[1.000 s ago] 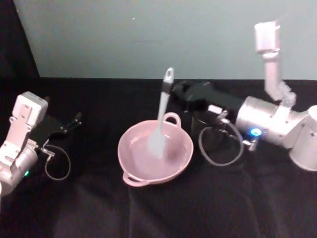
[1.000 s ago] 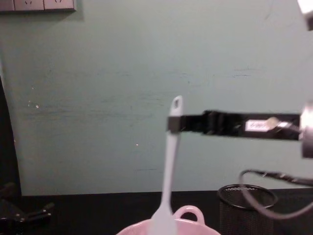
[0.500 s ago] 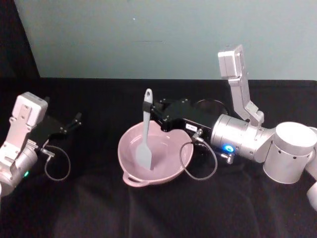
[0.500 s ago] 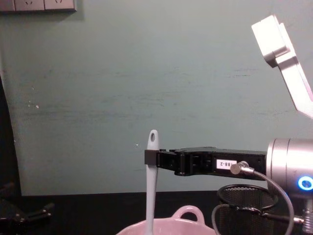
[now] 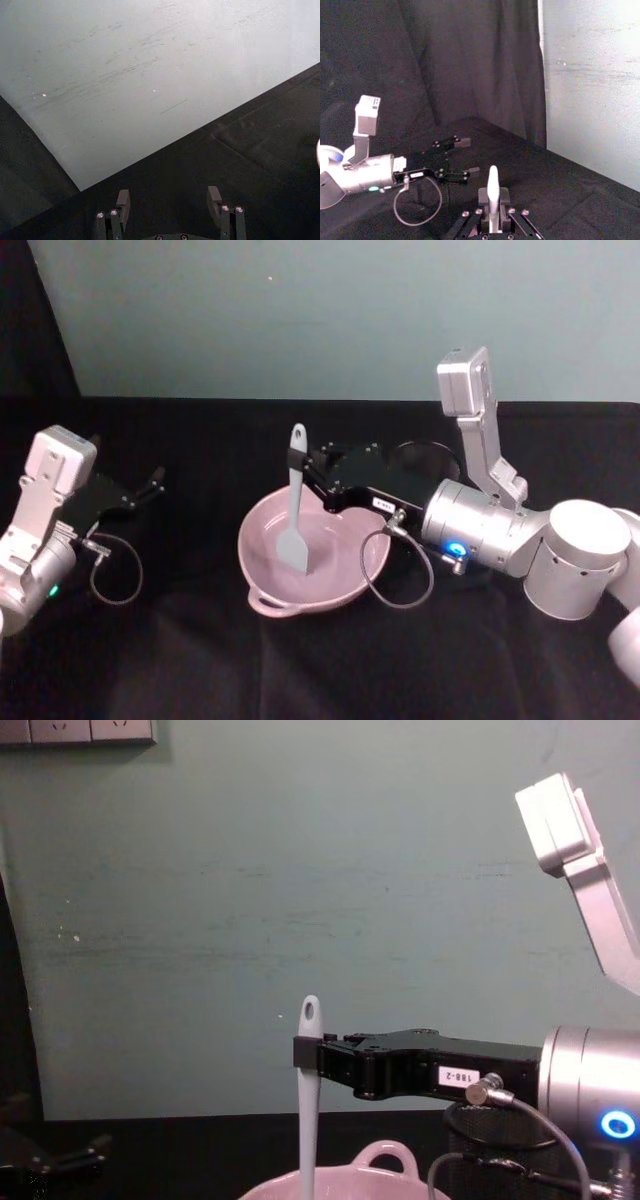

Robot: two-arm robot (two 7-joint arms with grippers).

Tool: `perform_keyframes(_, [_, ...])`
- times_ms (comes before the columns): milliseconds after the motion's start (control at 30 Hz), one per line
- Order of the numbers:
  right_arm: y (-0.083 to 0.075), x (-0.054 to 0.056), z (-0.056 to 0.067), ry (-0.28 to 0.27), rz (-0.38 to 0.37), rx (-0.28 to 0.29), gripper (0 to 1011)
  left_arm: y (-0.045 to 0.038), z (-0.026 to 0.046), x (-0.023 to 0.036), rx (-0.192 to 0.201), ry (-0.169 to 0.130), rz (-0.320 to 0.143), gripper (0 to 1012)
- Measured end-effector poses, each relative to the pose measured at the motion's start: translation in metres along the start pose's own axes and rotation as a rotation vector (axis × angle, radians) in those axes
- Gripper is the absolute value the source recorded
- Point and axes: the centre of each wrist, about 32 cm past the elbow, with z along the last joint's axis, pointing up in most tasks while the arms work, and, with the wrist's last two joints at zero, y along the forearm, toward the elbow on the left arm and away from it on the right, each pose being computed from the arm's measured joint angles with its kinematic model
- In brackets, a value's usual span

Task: Use the one hand to pick up the spoon and stir the clear water in the bowl.

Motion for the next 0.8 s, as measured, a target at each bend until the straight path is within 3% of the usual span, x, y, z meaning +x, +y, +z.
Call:
perform_keyframes(467, [0.013, 0.016, -0.003, -0.028, -0.074, 0.016, 121, 0.0000, 0.0000, 0.0000, 0.000, 0.000, 0.000, 1011])
perform_keyframes(800, [0.000, 0.026, -0.001, -0.056, -0.141, -0.006, 122, 0.0000, 0.0000, 0.0000, 0.000, 0.000, 0.000, 1011])
